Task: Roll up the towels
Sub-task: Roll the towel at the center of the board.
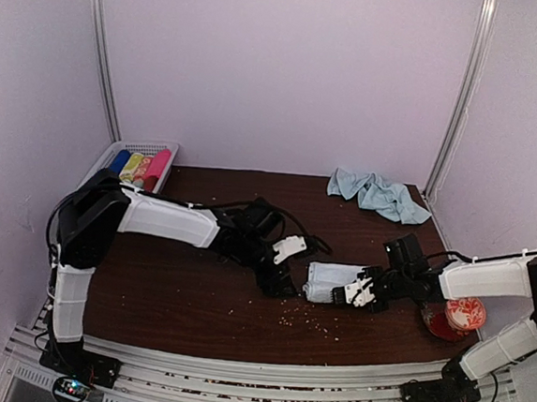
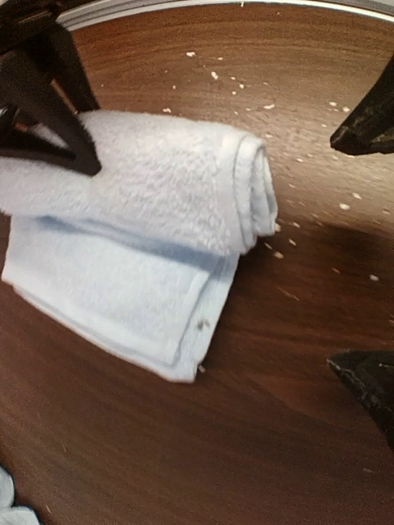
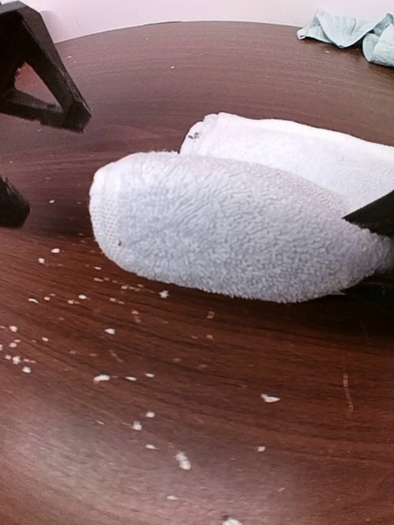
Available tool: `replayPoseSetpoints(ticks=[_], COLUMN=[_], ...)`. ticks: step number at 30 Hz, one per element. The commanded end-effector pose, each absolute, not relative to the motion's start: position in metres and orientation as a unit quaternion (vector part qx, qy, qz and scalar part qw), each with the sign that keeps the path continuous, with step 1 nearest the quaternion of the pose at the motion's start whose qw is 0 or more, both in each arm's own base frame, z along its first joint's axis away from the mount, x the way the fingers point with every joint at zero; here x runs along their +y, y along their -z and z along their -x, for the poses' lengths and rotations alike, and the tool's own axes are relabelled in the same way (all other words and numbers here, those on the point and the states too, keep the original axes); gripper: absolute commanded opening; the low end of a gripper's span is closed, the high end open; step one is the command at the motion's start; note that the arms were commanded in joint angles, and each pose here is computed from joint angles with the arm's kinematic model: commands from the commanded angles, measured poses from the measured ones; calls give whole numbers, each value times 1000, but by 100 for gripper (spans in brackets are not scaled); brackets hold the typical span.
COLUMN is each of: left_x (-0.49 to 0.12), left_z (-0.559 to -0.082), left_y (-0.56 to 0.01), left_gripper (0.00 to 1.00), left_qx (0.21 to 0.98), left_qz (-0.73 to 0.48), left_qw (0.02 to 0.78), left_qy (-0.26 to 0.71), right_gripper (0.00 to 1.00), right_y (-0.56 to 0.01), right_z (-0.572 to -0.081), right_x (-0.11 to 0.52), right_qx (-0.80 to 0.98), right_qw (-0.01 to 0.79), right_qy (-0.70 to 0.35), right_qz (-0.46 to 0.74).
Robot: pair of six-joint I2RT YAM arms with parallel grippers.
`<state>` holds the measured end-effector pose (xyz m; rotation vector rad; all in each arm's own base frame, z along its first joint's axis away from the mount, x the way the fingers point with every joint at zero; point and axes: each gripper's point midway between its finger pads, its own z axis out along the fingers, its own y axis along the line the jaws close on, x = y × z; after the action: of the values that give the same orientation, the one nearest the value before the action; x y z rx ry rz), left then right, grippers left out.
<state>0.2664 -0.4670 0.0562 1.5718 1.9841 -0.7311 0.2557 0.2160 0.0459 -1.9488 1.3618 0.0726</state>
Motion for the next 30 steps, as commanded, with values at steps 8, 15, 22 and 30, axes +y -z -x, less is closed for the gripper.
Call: replayPoseSetpoints(ticks=[8, 15, 22, 30], left_x=[-428, -434, -448, -471], left_z=[-283, -270, -259, -245], left_y=[-142, -139, -132, -116], left_gripper=[98, 98, 98, 98], left_qx=[682, 631, 582, 523], left_qz=[-535, -569, -609, -653], left_qw=[447, 491, 514, 532], left_qy=[220, 193, 163, 130], right_gripper=[0, 3, 9, 11], right_y=[-46, -20, -14, -11], right_z=[-243, -233, -231, -232], right_x=[261, 246, 234, 225], right_qx=[591, 638, 663, 687], right_qw=[304, 204, 150, 91], right_qy=[-122, -154, -207, -273], right_qz=[737, 727, 704, 667])
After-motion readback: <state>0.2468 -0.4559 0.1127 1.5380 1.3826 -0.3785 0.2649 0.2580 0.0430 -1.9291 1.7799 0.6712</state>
